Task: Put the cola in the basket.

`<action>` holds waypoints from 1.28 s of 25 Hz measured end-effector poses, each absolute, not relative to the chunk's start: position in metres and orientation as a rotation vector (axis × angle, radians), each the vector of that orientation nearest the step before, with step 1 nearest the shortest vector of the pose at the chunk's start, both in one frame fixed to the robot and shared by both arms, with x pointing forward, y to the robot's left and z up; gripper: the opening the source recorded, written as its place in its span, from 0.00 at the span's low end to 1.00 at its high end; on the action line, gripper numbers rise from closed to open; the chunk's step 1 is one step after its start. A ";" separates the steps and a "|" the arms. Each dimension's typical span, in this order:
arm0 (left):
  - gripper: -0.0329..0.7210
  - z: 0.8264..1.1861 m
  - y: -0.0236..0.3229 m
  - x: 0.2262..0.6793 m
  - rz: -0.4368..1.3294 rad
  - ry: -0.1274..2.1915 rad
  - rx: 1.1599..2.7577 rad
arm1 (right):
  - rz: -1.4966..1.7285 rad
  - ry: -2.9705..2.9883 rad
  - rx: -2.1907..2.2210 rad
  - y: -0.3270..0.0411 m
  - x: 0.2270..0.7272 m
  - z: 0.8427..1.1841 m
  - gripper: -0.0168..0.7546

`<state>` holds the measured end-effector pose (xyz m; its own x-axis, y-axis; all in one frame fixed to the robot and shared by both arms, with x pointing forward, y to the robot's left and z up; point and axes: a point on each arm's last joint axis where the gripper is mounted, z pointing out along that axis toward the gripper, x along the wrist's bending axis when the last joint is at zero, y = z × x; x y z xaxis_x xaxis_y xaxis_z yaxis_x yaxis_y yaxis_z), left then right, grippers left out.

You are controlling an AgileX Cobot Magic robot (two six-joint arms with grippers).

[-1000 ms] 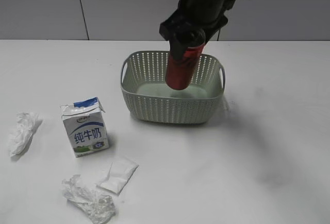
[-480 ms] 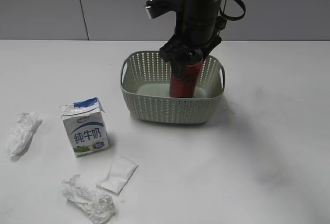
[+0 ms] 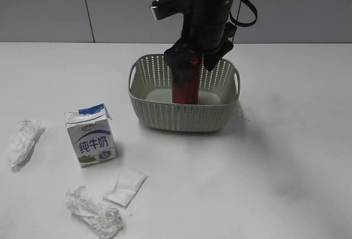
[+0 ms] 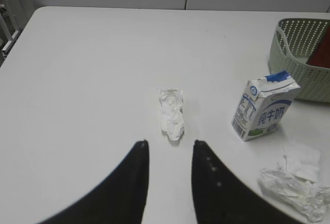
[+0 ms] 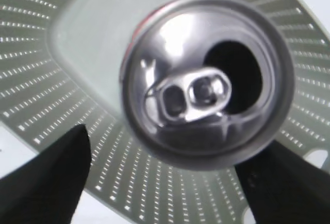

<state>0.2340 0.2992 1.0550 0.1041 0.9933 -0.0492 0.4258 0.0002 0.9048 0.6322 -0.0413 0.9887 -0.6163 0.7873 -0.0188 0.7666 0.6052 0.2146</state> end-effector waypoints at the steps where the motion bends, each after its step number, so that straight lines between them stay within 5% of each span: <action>1: 0.32 1.055 0.299 0.234 0.865 1.444 1.554 | 0.282 2.714 1.319 -0.041 0.632 0.989 0.87; 6: 0.32 1.055 0.299 0.234 0.865 1.444 1.554 | 0.310 2.699 1.316 -0.042 0.630 1.000 0.87; 13: 0.32 1.055 0.299 0.234 0.865 1.444 1.554 | 0.446 2.592 1.351 -0.067 0.626 1.057 0.86; 26: 0.32 1.055 0.299 0.234 0.865 1.444 1.554 | 0.381 2.250 1.889 -0.244 0.653 1.066 0.79; 32: 0.32 1.055 0.299 0.234 0.865 1.444 1.554 | 0.355 2.163 1.967 -0.280 0.616 1.085 0.79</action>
